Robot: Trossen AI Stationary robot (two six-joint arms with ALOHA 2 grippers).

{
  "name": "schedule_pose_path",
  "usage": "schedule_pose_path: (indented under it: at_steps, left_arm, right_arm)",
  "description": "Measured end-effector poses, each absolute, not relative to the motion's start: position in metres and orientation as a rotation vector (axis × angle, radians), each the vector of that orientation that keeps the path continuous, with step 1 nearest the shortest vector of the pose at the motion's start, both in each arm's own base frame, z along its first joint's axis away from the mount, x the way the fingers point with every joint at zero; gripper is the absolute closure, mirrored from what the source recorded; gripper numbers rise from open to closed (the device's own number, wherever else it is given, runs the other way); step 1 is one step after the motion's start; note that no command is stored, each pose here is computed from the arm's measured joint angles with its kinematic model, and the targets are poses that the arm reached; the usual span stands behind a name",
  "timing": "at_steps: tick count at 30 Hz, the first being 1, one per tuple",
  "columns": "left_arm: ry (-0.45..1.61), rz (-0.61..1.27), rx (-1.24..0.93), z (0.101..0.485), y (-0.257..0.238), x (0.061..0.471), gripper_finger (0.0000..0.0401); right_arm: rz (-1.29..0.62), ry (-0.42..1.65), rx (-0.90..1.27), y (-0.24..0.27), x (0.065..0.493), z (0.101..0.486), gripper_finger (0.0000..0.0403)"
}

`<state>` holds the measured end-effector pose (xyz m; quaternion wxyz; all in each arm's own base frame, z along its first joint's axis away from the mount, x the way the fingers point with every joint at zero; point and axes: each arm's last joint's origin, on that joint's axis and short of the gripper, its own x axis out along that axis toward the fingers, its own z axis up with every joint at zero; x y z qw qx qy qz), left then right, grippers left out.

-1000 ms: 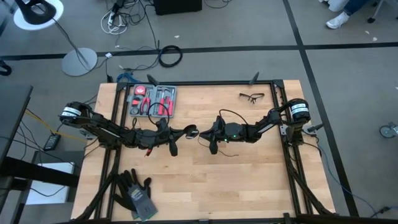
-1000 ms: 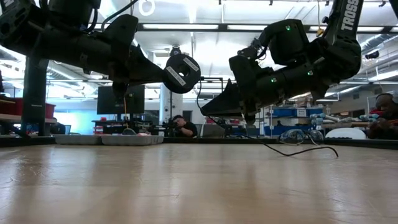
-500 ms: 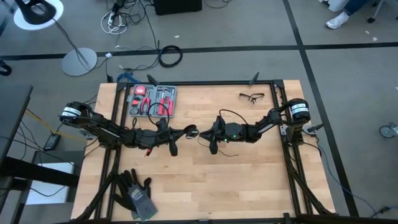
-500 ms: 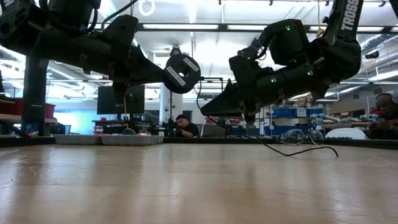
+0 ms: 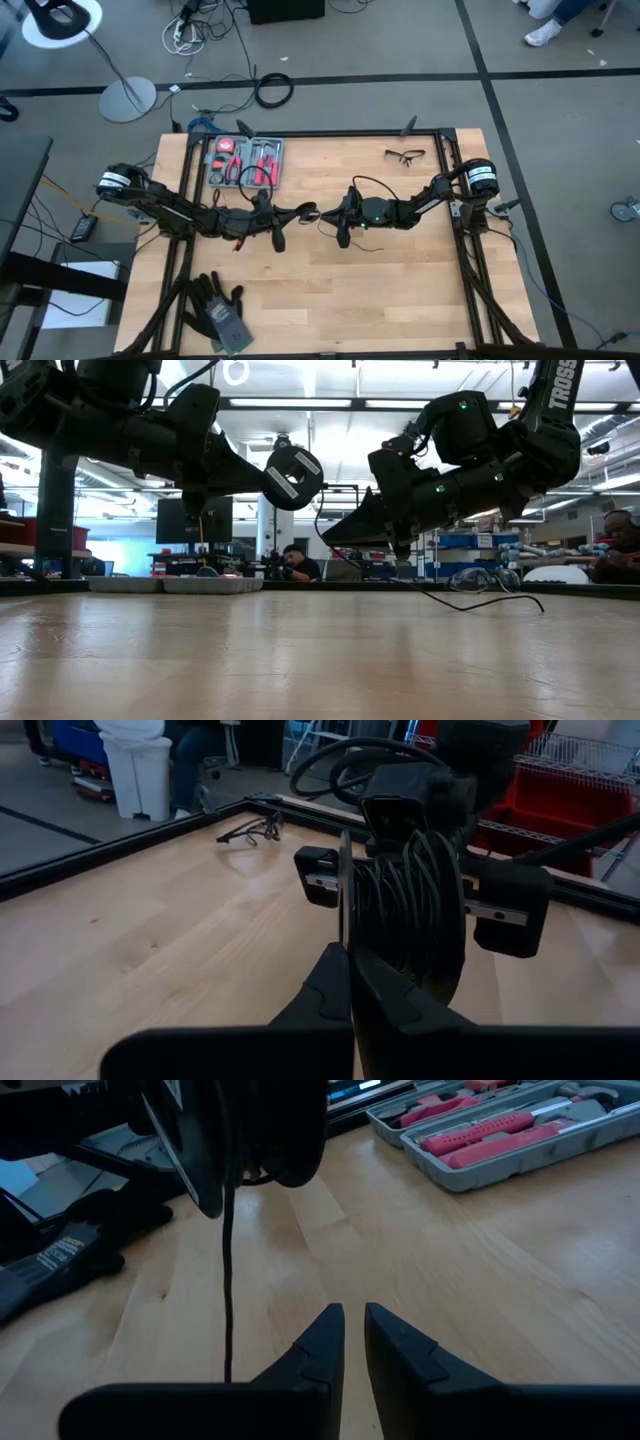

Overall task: Coil cords
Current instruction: Coil the black wire on the black spool

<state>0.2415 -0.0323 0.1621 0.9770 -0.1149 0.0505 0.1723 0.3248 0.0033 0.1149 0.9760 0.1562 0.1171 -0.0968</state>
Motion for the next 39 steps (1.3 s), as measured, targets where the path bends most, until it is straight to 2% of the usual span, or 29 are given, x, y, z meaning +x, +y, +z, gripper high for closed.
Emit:
schedule_pose_path:
  at_steps: [9, 30, 39]
  left_arm:
    - [0.115, 0.342, -0.154, 0.1621, -0.0323, 0.2415, 0.0401]
    - [0.121, 0.298, -0.161, 0.1619, -0.0337, 0.2419, 0.0401]
    - [0.126, 0.344, -0.084, 0.1621, -0.0311, 0.2417, 0.0401]
  right_arm:
    - [-0.195, 0.236, 0.315, 0.0033, 0.3248, 0.1149, 0.0357]
    - [-0.195, 0.236, 0.315, 0.0033, 0.3248, 0.1149, 0.0357]
    - [-0.195, 0.236, 0.315, 0.0034, 0.3248, 0.1149, 0.0357]
